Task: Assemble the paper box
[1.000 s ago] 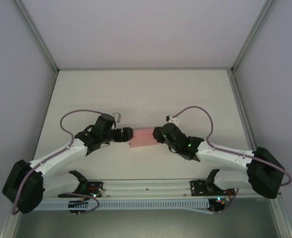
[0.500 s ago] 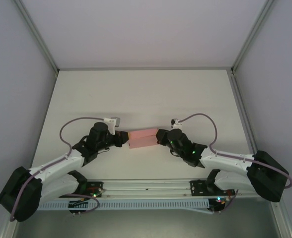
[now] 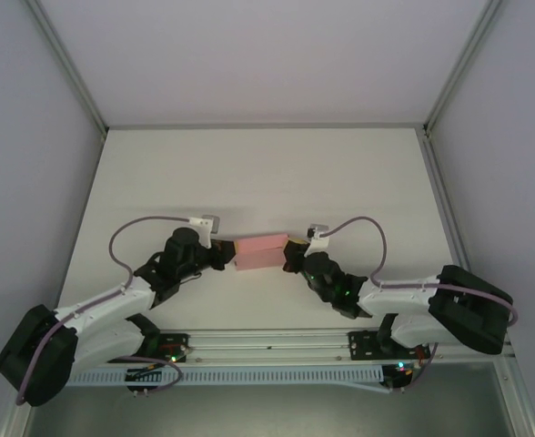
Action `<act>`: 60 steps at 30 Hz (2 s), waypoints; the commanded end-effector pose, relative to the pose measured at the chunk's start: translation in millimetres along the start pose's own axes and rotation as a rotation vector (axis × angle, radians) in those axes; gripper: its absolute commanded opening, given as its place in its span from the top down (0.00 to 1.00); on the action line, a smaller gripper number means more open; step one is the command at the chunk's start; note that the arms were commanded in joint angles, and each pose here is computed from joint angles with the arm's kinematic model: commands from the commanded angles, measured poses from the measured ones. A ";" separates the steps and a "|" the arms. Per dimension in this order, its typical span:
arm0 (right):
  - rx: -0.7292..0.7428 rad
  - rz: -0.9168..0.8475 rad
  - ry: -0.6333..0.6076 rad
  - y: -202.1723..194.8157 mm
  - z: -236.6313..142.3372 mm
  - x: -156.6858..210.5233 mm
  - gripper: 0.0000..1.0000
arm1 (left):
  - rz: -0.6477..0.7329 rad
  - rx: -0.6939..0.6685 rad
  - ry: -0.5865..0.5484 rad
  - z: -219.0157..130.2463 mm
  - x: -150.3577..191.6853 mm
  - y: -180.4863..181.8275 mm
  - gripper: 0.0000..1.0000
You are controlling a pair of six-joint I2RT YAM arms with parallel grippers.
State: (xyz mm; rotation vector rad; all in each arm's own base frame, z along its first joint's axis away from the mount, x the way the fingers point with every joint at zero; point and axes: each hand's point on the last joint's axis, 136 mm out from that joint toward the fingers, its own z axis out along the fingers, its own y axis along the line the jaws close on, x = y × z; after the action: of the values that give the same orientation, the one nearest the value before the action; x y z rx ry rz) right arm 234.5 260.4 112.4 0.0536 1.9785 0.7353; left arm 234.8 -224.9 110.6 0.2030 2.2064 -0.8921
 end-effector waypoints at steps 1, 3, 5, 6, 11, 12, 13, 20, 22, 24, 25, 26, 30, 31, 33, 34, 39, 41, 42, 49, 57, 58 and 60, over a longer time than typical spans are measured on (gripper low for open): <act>0.283 -0.363 0.407 -99.4 -30.6 102.6 1.00 | 0.022 -0.203 0.255 -5.5 68.8 49.4 0.79; 0.268 -0.334 0.388 -88.0 -28.1 94.3 1.00 | 0.030 -0.189 0.244 -4.1 56.8 40.5 0.77; 0.242 -0.296 0.356 -67.7 -25.0 77.3 0.95 | 0.042 -0.180 0.234 -3.1 41.2 29.8 0.74; 0.224 -0.274 0.341 -56.2 -23.6 68.5 0.87 | 0.050 -0.172 0.222 -2.3 32.2 24.1 0.73; 0.209 -0.246 0.262 -11.7 -15.9 13.4 0.65 | 0.060 -0.173 0.129 0.9 -19.2 0.0 0.45; 0.218 -0.240 0.256 -6.8 -14.2 3.5 0.64 | 0.069 -0.163 0.116 0.8 -27.6 -5.6 0.39; 0.230 -0.229 0.244 -2.5 -12.2 -7.5 0.63 | 0.077 -0.156 0.107 0.4 -35.0 -11.2 0.29; 0.185 -0.224 0.193 16.8 -3.9 -59.5 0.31 | 0.061 -0.299 -0.012 -21.3 -85.0 -0.1 0.00; -0.045 -0.360 0.252 45.4 1.0 -52.5 0.17 | 0.040 -0.345 -0.028 -29.0 -92.0 13.7 0.00; -0.329 -0.582 0.360 75.0 -7.7 -29.7 0.00 | 0.023 -0.397 -0.044 -36.6 -95.6 27.9 0.00; -0.439 -0.719 0.416 82.2 -15.4 -15.8 0.00 | 0.023 -0.421 -0.048 -40.7 -95.9 34.7 0.00; -0.474 -0.820 0.441 82.5 -17.4 -10.6 0.00 | 0.019 -0.439 -0.051 -44.0 -95.6 39.8 0.00; -0.531 -1.123 0.515 75.4 -11.3 0.6 0.00 | -0.002 -0.490 -0.050 -53.2 -89.4 58.7 0.00; -0.545 -1.164 0.547 75.3 -9.9 3.4 0.00 | -0.008 -0.497 -0.047 -54.4 -87.1 62.0 0.00; -0.542 -1.220 0.617 73.1 -2.5 6.7 0.00 | -0.017 -0.504 -0.044 -55.4 -81.8 66.4 0.00; -0.539 -1.239 0.648 71.6 0.9 9.0 0.00 | -0.018 -0.503 -0.042 -55.6 -80.0 67.1 0.00; -0.534 -1.291 0.835 58.0 14.9 29.9 0.07 | -0.019 -0.510 -0.047 -57.8 -81.4 68.7 0.00; -0.508 -1.302 0.909 49.0 18.2 36.6 0.16 | -0.019 -0.511 -0.046 -58.5 -81.5 68.4 0.00; -0.484 -1.309 0.928 44.9 22.2 38.0 0.21 | -0.018 -0.508 -0.047 -58.5 -81.8 68.1 0.00; -0.442 -1.327 0.986 37.3 25.4 37.6 0.59 | -0.011 -0.502 -0.062 -62.2 -85.0 65.7 0.00; 0.082 -1.504 0.475 28.5 73.0 -52.3 0.73 | -0.011 -0.501 -0.081 -65.4 -87.3 65.1 0.00; 0.114 -1.540 0.395 29.0 76.5 -61.4 0.74 | -0.011 -0.500 -0.083 -65.0 -87.5 64.9 0.00; 0.137 -1.632 0.272 27.3 81.8 -65.4 0.71 | -0.010 -0.501 -0.082 -64.5 -87.3 65.2 0.00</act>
State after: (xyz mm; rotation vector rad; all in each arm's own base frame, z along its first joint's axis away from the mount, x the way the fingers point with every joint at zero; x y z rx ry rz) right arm 287.4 301.2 110.6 -1.6647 1.8107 -0.2420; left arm 286.1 -132.1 169.8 -0.0764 2.2755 -0.3710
